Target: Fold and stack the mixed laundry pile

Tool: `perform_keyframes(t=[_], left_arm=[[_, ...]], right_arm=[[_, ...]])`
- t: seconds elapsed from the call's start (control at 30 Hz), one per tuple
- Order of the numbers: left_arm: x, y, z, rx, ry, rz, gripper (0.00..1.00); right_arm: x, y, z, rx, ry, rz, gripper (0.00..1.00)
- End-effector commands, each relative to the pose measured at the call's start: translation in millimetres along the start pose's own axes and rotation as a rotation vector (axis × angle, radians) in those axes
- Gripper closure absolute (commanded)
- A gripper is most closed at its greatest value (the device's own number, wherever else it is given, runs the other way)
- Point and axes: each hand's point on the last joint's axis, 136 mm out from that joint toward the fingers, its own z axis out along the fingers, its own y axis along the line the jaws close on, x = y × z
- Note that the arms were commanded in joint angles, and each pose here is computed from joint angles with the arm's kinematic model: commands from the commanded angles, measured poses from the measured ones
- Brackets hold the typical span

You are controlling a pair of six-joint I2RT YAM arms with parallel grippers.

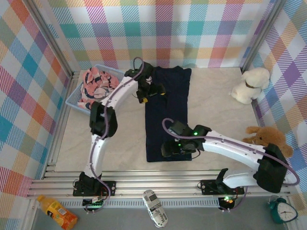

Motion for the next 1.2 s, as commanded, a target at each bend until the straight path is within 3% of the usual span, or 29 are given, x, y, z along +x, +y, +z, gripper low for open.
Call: perform_keyframes(t=[0.0, 0.17, 0.4, 0.5, 0.9, 1.03, 1.17], left_arm=[[31, 1, -57, 0.016, -0.037, 0.019, 0.0], [107, 39, -60, -0.015, -0.005, -0.059, 0.06], [212, 85, -43, -0.036, 0.037, -0.176, 0.16], [243, 98, -36, -0.067, 0.054, -0.185, 0.21], [311, 90, -3, -0.019, 0.147, -0.187, 0.43], [319, 89, 8, -0.026, 0.157, -0.186, 0.45], [322, 91, 16, -0.041, 0.164, -0.178, 0.57]], right_arm=[[21, -42, 1, 0.059, 0.061, 0.165, 0.05], [32, -62, 10, -0.035, 0.083, 0.304, 0.15], [43, -47, 33, -0.19, 0.136, 0.364, 0.39], [41, -46, 36, -0.199, 0.121, 0.372, 0.44], [33, -80, 49, -0.009, 0.07, 0.393, 0.47], [31, -79, 53, -0.007, 0.074, 0.391, 0.47], [29, -72, 58, -0.048, 0.079, 0.386, 0.54]])
